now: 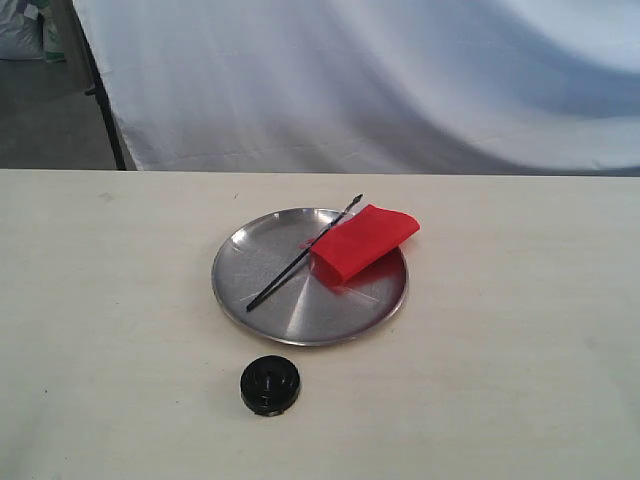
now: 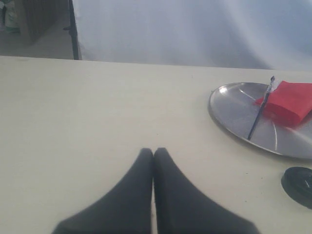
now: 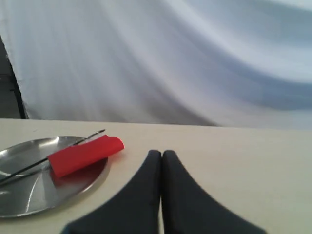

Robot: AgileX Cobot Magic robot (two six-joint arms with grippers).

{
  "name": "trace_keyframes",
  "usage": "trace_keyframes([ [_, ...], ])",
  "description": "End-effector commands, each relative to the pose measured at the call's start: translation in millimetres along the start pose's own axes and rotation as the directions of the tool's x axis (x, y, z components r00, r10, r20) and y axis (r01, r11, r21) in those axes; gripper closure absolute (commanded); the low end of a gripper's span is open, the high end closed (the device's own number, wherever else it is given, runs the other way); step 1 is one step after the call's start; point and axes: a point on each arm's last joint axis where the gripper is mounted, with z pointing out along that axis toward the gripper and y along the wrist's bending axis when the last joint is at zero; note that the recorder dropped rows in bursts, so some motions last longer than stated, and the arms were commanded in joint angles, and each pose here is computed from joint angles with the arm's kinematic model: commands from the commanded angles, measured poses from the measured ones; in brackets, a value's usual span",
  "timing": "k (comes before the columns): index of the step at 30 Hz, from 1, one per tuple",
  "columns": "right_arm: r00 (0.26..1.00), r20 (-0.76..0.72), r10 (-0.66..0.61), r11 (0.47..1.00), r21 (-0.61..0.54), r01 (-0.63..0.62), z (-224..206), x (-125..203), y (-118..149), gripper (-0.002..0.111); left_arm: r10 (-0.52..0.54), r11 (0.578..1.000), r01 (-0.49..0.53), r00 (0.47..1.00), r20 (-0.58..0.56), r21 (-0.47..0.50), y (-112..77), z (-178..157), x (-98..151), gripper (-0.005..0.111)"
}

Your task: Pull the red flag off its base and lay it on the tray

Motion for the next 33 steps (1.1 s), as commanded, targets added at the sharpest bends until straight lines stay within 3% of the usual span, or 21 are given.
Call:
trace_keyframes([
  [1, 0.999, -0.054, 0.000, 0.999, 0.039, 0.002, -9, 9, -3, 0.108, -0.011, 1.000, 0.011, 1.000, 0.001, 0.000, -0.1, 0, 1, 0.107],
  [16, 0.972, -0.229, 0.055, 0.995, 0.090, -0.035, -14, 26, -7, 0.108, -0.011, 1.000, 0.011, 1.000, 0.001, 0.000, -0.1, 0, 1, 0.107],
  [33, 0.973, -0.232, 0.004, 0.997, 0.075, 0.014, -14, 26, -7, 0.108, -0.011, 1.000, 0.011, 1.000, 0.001, 0.000, -0.1, 0, 1, 0.107],
])
